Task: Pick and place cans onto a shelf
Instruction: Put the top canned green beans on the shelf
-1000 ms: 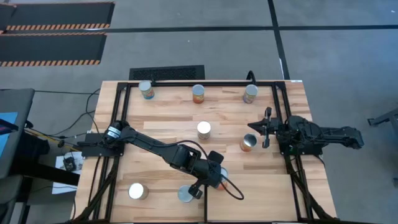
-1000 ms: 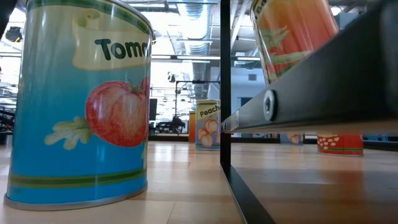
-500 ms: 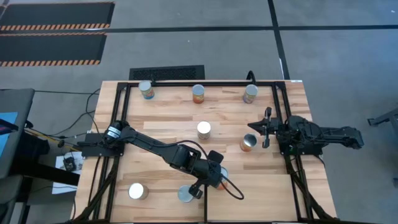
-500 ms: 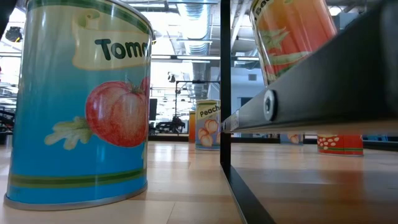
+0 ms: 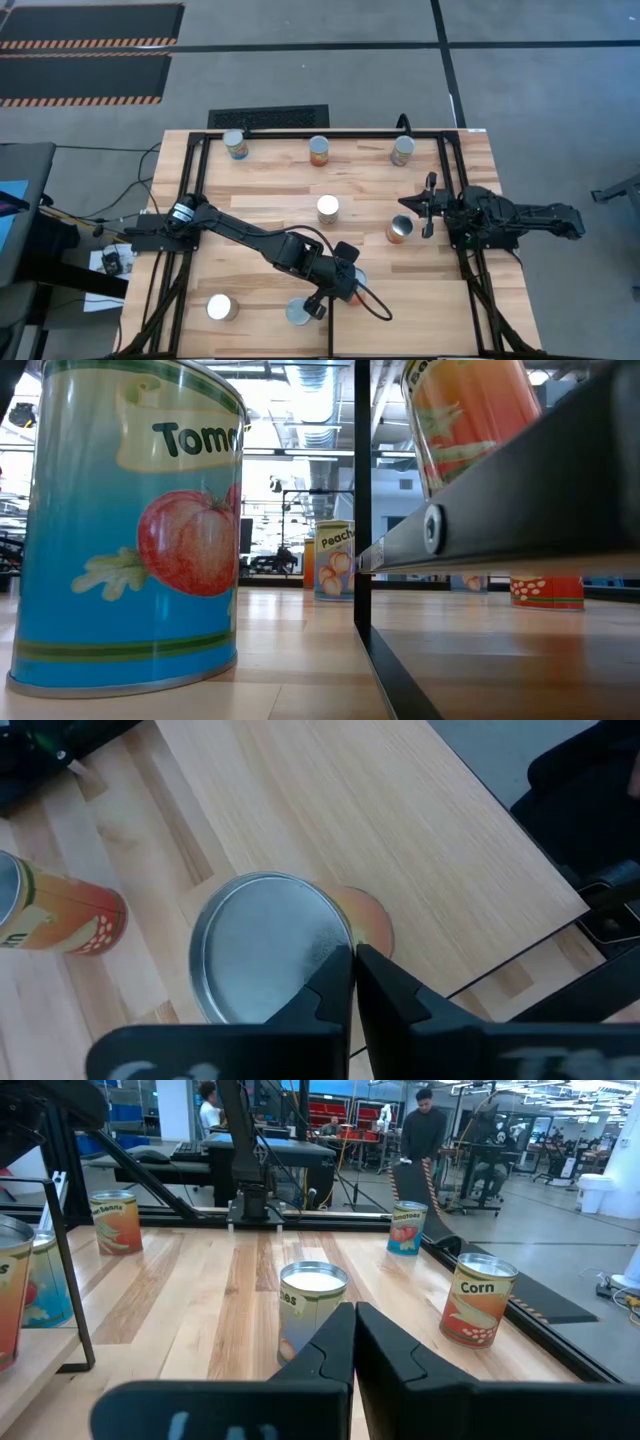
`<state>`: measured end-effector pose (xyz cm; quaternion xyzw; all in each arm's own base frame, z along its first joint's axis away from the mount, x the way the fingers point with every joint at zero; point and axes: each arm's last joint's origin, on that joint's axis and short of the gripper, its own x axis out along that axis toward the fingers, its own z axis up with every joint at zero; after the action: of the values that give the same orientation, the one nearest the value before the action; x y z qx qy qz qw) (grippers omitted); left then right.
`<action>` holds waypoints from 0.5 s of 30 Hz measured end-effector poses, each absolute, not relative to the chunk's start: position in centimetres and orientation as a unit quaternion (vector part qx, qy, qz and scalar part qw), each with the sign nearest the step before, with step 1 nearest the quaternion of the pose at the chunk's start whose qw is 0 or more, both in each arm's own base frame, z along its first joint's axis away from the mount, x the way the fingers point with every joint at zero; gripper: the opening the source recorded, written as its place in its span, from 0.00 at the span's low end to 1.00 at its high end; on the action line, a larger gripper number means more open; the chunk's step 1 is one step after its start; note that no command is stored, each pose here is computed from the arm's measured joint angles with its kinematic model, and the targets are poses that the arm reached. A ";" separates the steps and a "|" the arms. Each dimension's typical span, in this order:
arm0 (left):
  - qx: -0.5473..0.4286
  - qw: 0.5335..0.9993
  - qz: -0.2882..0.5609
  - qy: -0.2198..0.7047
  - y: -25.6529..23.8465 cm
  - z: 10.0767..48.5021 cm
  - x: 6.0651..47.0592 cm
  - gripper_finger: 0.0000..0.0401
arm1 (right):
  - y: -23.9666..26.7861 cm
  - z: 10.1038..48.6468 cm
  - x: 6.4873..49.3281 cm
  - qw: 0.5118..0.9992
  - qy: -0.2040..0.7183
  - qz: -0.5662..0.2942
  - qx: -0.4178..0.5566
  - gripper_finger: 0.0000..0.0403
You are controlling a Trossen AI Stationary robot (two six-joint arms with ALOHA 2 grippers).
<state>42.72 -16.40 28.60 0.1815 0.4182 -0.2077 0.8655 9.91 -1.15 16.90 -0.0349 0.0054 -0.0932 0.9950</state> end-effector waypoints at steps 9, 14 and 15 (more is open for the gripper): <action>0.181 0.866 -0.208 0.418 -16.4 28.6 42.7 0.08 | -1.1 16.9 9.9 0.995 0.005 -0.093 -0.035 0.08; 0.186 0.866 -0.210 0.415 -16.4 28.7 42.7 0.07 | -1.1 16.9 9.9 0.995 0.005 -0.093 -0.035 0.08; 0.190 0.865 -0.210 0.414 -16.4 28.8 42.7 0.07 | -1.1 16.9 9.9 0.995 0.006 -0.093 -0.035 0.08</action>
<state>42.73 -16.41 28.82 0.1903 0.4137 -0.2100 0.8652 9.91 -1.15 16.90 -0.0349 0.0056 -0.0933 0.9950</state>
